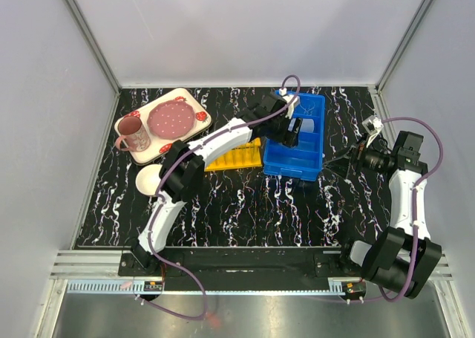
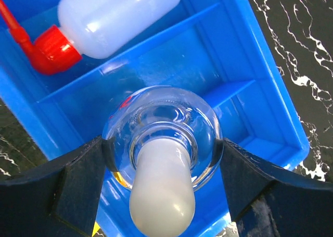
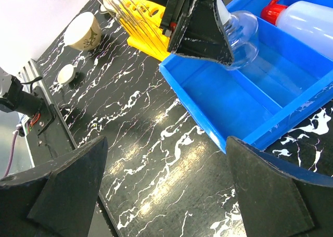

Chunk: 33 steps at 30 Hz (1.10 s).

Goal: Organize the chemistry lab equipment

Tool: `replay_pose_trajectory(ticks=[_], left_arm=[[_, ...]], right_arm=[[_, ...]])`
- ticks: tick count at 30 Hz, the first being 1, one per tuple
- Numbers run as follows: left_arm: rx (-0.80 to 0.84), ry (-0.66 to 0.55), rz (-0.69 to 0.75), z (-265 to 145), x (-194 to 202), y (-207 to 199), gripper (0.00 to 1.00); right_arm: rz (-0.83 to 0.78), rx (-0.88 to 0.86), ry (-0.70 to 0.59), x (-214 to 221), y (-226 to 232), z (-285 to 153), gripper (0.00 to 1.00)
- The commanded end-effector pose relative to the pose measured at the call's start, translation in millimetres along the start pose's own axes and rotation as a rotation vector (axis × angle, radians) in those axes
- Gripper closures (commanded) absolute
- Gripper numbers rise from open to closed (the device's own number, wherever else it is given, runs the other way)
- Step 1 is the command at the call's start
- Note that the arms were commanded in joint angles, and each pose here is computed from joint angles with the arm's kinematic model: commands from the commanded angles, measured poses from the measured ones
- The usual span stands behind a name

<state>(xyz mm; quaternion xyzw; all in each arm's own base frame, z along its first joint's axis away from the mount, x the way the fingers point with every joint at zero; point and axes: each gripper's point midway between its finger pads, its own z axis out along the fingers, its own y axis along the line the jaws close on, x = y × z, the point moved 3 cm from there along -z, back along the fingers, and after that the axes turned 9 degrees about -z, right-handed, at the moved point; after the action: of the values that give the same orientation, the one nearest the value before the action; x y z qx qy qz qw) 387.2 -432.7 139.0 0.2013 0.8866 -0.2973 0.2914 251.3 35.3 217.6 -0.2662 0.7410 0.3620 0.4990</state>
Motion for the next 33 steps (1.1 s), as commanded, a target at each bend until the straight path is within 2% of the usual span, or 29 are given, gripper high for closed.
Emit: replay_pose_trajectory(ticks=[1, 5, 11, 15, 21, 22, 26, 33], left_arm=[[0.068, -0.145, 0.010, -14.2, -47.4, -18.9, 0.66], [0.023, -0.170, 0.004, -5.6, -50.9, -7.2, 0.66], [-0.050, -0.143, -0.002, 17.9, -39.9, 13.4, 0.64], [-0.082, -0.123, 0.002, 26.2, -33.2, 21.9, 0.60], [-0.127, -0.101, 0.020, 31.7, -23.1, 27.2, 0.36], [-0.138, -0.099, 0.021, 31.8, -21.9, 28.5, 0.29], [-0.141, -0.109, 0.047, 28.9, -23.5, 19.3, 0.16], [-0.147, -0.133, 0.065, 22.3, -31.3, 10.5, 0.09]], right_arm=[[-0.016, 0.002, -0.016, -3.8, -2.4, -0.5, 0.00], [-0.009, 0.002, -0.013, -2.5, -3.8, 0.0, 0.00], [-0.004, 0.005, -0.013, -2.0, -5.1, 0.0, 0.00], [-0.001, 0.006, -0.013, -1.6, -6.4, 0.1, 0.00], [0.004, 0.006, -0.012, -1.0, -6.6, 0.3, 0.00], [0.005, 0.004, -0.012, -0.7, -6.5, 0.4, 0.00], [0.006, 0.005, -0.013, -0.9, -6.9, 0.1, 0.00], [0.001, 0.008, -0.017, -1.7, -7.1, -0.9, 0.00]])
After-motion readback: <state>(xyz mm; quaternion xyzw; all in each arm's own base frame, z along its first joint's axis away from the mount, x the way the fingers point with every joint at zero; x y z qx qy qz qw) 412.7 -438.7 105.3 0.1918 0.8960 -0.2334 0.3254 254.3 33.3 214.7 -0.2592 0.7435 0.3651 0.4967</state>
